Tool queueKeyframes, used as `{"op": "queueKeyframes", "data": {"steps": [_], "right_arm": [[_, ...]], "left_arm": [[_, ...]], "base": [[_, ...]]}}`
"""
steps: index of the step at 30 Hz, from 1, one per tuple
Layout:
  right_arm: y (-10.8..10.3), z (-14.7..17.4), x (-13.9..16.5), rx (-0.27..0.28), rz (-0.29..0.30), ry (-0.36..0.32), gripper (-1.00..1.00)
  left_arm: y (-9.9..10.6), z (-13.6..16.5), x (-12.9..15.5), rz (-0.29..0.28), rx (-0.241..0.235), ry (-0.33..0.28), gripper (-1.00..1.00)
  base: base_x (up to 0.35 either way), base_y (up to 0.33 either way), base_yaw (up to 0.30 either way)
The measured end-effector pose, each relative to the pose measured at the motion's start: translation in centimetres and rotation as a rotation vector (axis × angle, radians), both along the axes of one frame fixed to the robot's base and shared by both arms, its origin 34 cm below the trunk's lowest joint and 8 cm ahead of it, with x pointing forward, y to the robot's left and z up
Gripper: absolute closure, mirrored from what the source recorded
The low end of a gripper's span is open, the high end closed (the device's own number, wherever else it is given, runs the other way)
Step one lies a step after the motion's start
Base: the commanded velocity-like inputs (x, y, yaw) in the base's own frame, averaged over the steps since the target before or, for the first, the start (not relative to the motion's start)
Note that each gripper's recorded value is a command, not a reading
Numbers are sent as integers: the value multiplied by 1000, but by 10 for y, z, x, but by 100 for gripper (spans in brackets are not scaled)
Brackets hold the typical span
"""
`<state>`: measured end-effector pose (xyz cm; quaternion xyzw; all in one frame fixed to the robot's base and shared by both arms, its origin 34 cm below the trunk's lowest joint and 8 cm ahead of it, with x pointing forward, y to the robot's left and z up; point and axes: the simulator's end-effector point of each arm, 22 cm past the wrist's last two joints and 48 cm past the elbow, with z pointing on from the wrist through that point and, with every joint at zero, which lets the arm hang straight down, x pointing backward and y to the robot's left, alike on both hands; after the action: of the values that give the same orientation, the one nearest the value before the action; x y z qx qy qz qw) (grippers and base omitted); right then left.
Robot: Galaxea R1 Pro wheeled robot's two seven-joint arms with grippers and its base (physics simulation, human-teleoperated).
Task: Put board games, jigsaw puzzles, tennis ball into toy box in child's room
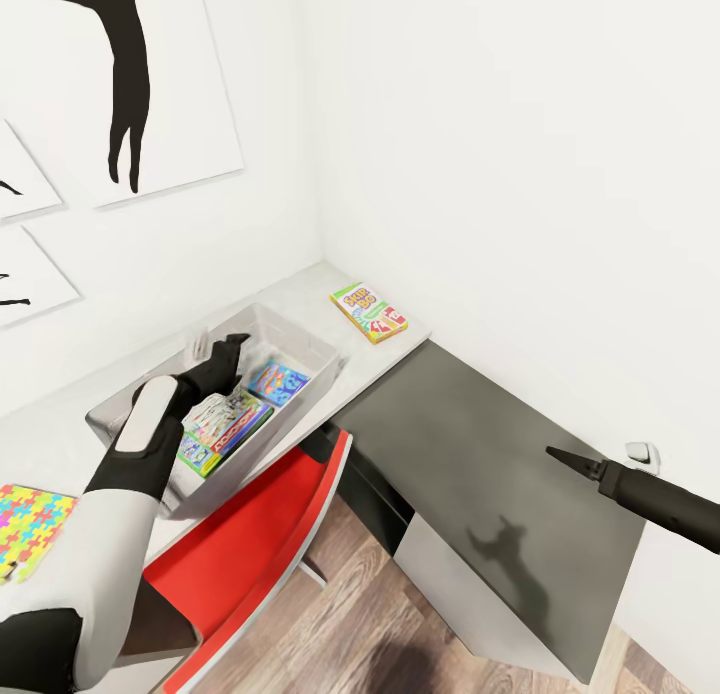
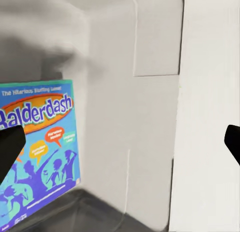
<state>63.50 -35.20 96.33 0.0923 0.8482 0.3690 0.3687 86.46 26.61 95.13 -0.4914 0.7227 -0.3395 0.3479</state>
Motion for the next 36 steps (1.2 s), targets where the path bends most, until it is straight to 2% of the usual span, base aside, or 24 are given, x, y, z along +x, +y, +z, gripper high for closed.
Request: {"op": "queueKeyframes", "data": {"steps": [2,4,7,9,12,14,17,21,36], "right_arm": [[1,0,0,0,2,1,-100],[6,-2,-1,1,15,6,-100],[10,-4,-2,2,26,9,-100],[20,-7,-3,4,49,17,-100],[24,-9,-4,5,60,21,-100],[30,-11,-5,7,74,26,-100],[32,-12,-6,7,80,28,-100],[36,-14,-7,7,91,31,-100],[40,-15,-8,10,101,35,-100]], "left_arm": [[1,9,2,-6,4,-20,-100],[-2,32,7,-29,11,-67,-100],[-4,44,9,-48,15,-94,-100],[-13,70,10,-98,24,-146,-100],[-19,83,10,-129,31,-171,-100],[-30,107,8,-185,42,-219,-100],[-34,118,7,-208,49,-241,-100],[-45,150,2,-264,68,-309,-100],[-54,175,-3,-303,84,-363,-100]], "base": [[0,0,0],[0,0,0],[0,0,0],[0,0,0],[0,0,0],[0,0,0],[0,0,0],[0,0,0],[0,0,0]]}}
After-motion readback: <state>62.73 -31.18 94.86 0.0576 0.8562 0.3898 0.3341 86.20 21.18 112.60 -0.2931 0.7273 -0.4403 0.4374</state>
